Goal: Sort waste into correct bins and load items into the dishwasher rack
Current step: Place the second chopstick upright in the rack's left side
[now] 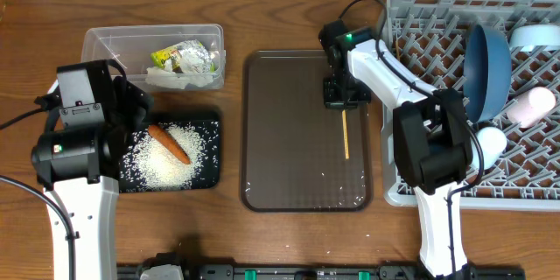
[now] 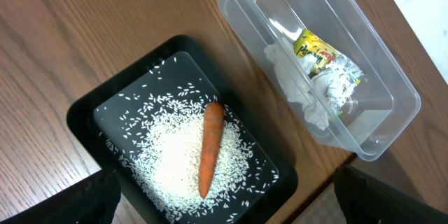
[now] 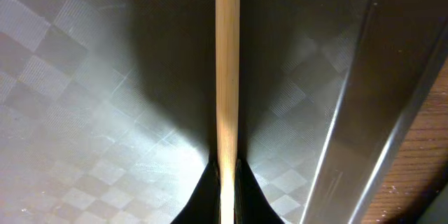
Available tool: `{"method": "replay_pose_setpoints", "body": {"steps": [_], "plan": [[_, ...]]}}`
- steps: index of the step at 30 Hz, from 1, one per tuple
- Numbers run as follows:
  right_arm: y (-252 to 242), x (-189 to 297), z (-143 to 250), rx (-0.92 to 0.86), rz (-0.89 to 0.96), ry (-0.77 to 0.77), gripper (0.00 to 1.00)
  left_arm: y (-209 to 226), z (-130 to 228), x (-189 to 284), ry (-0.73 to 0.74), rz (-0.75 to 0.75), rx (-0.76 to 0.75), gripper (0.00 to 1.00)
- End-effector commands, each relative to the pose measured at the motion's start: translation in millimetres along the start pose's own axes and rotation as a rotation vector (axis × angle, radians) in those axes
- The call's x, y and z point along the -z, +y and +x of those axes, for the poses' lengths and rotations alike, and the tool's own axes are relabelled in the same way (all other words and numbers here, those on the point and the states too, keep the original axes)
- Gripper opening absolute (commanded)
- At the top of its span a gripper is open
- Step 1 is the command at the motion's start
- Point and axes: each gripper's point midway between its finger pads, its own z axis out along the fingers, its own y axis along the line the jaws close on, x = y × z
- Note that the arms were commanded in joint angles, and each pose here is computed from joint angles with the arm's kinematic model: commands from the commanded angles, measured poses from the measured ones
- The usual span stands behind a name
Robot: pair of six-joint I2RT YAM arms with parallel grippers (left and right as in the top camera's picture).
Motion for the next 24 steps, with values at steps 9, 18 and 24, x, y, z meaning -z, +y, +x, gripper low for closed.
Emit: {"method": "replay_pose_setpoints", "body": {"steps": [9,18,24], "plan": [[-45,168,-45,0.027,-0.168,-0.331,0.01,2,-1,0,-0.002,-0.005,0.006,0.99],[-137,242,-40,-0.005,-0.202,-0.514,0.01,2,-1,0,-0.002,-0.005,0.006,0.99],[-151,212,-44,0.010,-0.216,-0.475,0.01,2,-1,0,-0.002,-0.005,0.006,0.99]]}}
